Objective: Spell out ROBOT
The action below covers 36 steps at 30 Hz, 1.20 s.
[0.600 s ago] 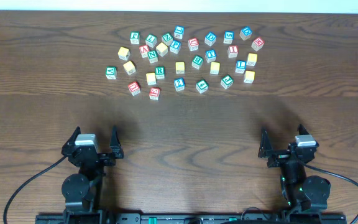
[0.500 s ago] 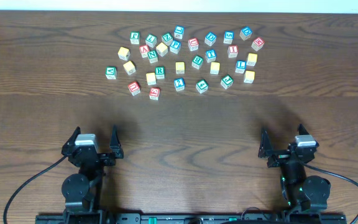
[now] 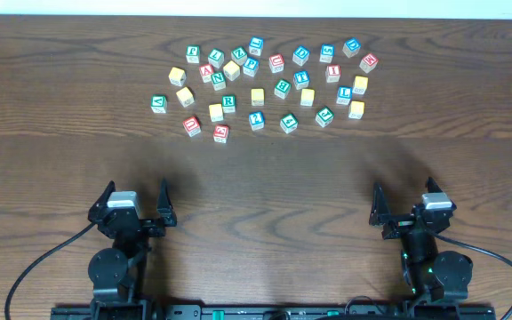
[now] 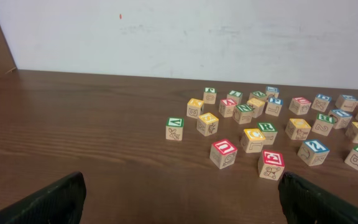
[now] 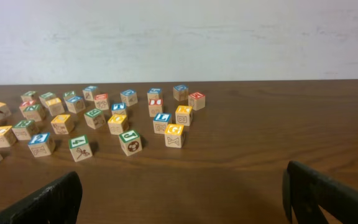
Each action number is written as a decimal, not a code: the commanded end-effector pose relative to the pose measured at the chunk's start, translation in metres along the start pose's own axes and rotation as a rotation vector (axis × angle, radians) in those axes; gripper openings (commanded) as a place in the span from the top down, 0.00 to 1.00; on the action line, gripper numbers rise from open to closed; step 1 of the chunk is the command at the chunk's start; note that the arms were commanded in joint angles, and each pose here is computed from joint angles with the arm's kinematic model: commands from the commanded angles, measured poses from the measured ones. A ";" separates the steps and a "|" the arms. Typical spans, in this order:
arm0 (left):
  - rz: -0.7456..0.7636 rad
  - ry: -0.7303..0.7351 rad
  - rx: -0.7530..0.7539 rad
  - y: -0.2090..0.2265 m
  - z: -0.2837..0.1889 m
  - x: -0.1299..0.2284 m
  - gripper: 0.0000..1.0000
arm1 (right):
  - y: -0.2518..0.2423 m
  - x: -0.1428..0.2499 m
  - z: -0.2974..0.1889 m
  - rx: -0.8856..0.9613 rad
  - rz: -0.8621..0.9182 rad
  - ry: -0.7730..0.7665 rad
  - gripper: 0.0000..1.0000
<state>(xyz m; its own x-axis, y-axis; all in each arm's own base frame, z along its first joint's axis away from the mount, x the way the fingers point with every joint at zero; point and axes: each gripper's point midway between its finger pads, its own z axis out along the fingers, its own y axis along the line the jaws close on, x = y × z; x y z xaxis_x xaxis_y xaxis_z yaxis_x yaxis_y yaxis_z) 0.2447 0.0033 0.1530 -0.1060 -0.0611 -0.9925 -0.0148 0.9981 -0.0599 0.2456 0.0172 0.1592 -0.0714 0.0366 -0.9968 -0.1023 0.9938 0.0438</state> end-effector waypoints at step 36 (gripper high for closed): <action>0.016 0.007 0.009 -0.002 -0.001 -0.014 0.02 | 0.001 0.001 0.000 -0.002 -0.015 0.000 0.01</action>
<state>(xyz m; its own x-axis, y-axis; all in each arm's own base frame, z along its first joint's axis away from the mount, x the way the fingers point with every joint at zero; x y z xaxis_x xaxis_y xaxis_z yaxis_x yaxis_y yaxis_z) 0.2461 0.0026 0.1450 -0.1542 -0.0627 -0.9861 -0.0136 0.9980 -0.0613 0.2456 0.0172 0.1592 -0.0714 0.0366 -0.9968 -0.1023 0.9938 0.0438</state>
